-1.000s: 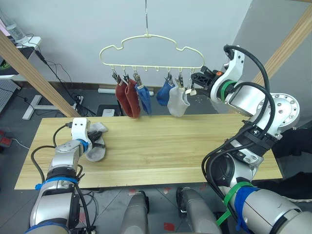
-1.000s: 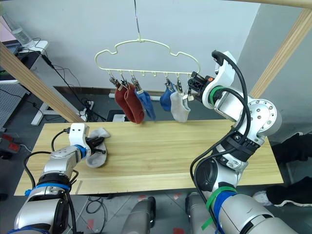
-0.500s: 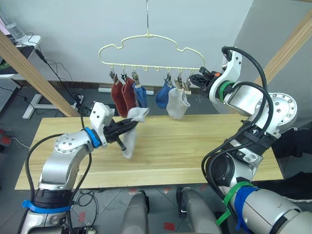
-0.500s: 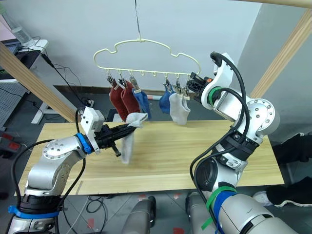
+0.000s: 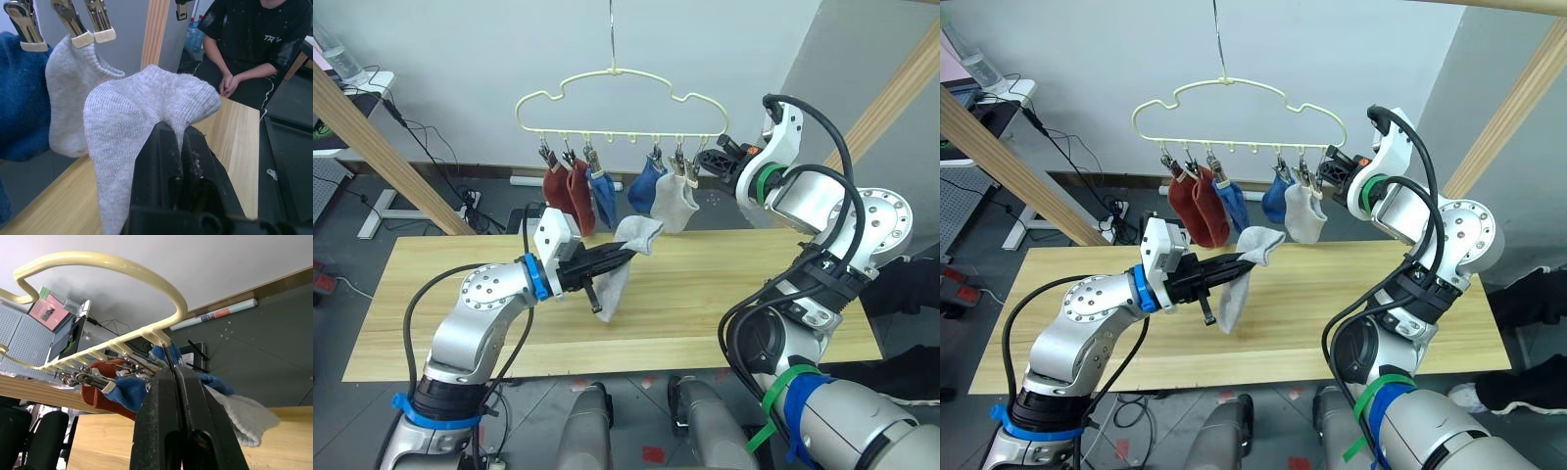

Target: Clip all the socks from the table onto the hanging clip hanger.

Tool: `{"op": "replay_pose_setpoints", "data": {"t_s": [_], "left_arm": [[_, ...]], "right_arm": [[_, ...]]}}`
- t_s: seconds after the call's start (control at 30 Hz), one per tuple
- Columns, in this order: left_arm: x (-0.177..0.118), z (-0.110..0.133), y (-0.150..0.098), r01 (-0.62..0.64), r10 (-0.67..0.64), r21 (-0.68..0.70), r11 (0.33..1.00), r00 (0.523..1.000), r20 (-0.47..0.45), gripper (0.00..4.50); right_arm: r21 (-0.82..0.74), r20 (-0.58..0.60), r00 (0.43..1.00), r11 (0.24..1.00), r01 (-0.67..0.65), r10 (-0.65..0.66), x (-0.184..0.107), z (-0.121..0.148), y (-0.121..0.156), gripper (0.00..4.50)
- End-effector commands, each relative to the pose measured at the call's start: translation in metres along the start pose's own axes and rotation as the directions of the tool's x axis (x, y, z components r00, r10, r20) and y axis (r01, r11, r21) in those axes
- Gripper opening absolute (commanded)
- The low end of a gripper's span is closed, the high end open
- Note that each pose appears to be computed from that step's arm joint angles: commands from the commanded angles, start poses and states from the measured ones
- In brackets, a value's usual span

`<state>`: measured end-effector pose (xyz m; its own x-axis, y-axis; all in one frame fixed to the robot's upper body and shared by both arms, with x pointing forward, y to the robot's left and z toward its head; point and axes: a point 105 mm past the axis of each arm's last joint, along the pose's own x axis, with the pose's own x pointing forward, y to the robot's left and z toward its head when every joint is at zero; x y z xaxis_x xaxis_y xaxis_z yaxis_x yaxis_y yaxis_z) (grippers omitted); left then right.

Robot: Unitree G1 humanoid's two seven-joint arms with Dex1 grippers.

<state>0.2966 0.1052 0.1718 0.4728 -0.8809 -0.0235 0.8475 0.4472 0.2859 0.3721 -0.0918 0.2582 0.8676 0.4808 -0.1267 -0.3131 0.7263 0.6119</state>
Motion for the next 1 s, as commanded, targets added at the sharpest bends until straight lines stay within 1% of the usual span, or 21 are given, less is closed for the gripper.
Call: {"op": "replay_pose_setpoints", "data": {"t_s": [0.03, 0.2, 0.3, 0.43, 0.47, 0.5, 0.53, 0.6, 0.67, 0.7, 0.8, 0.93, 1.0], "left_arm": [[-0.004, 0.007, 0.0, -0.001, 0.0, 0.035, 0.999, 1.0, 0.025, 0.01], [-0.006, 0.006, -0.001, -0.006, 0.005, 0.031, 0.999, 1.0, 0.023, 0.01], [-0.006, 0.006, 0.0, -0.01, 0.01, 0.029, 1.0, 1.0, 0.024, 0.0], [-0.006, 0.005, -0.001, -0.01, 0.009, 0.027, 1.0, 1.0, 0.025, 0.0], [-0.006, 0.005, -0.001, -0.011, 0.01, 0.026, 1.0, 1.0, 0.026, 0.0], [-0.006, 0.005, -0.001, -0.012, 0.011, 0.025, 1.0, 1.0, 0.027, 0.0], [-0.006, 0.005, -0.001, -0.011, 0.01, 0.025, 1.0, 1.0, 0.028, 0.0], [-0.006, 0.005, -0.001, -0.01, 0.01, 0.026, 1.0, 1.0, 0.029, 0.0], [-0.006, 0.005, 0.0, -0.01, 0.009, 0.028, 1.0, 1.0, 0.03, 0.0], [-0.006, 0.006, 0.0, -0.01, 0.01, 0.026, 1.0, 0.999, 0.032, 0.0], [-0.005, 0.009, 0.0, -0.012, 0.011, 0.027, 1.0, 0.999, 0.045, 0.0], [-0.007, 0.014, 0.0, -0.012, 0.01, 0.03, 0.999, 0.998, 0.059, 0.0], [-0.008, 0.013, 0.0, -0.013, 0.012, 0.029, 0.999, 0.998, 0.055, 0.0]], "right_arm": [[-0.028, 0.035, 0.999, 1.0, -0.001, 0.002, -0.004, 0.005, 0.004, 0.0], [-0.115, 0.065, 0.998, 0.993, 0.014, -0.006, -0.005, 0.009, 0.003, 0.0], [-0.122, 0.072, 0.997, 0.993, 0.0, 0.009, -0.005, 0.009, 0.004, 0.57], [-0.167, 0.089, 0.996, 0.986, -0.007, 0.022, -0.008, 0.012, 0.004, 1.92], [-0.181, 0.091, 0.995, 0.983, -0.015, 0.032, -0.009, 0.012, 0.005, 2.37], [-0.19, 0.091, 0.995, 0.981, -0.02, 0.038, -0.01, 0.013, 0.005, 2.66], [-0.208, 0.093, 0.995, 0.978, -0.017, 0.037, -0.011, 0.013, 0.003, 3.07], [-0.274, 0.095, 0.995, 0.962, -0.013, 0.041, -0.013, 0.014, 0.002, 3.78], [-0.398, 0.114, 0.993, 0.917, 0.025, 0.023, -0.014, 0.017, -0.001, 4.49], [-0.467, 0.128, 0.991, 0.883, 0.038, 0.025, -0.014, 0.018, 0.0, 4.49], [-0.586, 0.17, 0.985, 0.807, 0.072, 0.035, -0.013, 0.017, 0.001, 4.49], [-0.647, 0.229, 0.972, 0.754, 0.118, 0.044, -0.013, 0.01, 0.003, 4.49], [-0.633, 0.261, 0.965, 0.761, 0.143, 0.036, -0.013, 0.009, 0.003, 4.49]]}}
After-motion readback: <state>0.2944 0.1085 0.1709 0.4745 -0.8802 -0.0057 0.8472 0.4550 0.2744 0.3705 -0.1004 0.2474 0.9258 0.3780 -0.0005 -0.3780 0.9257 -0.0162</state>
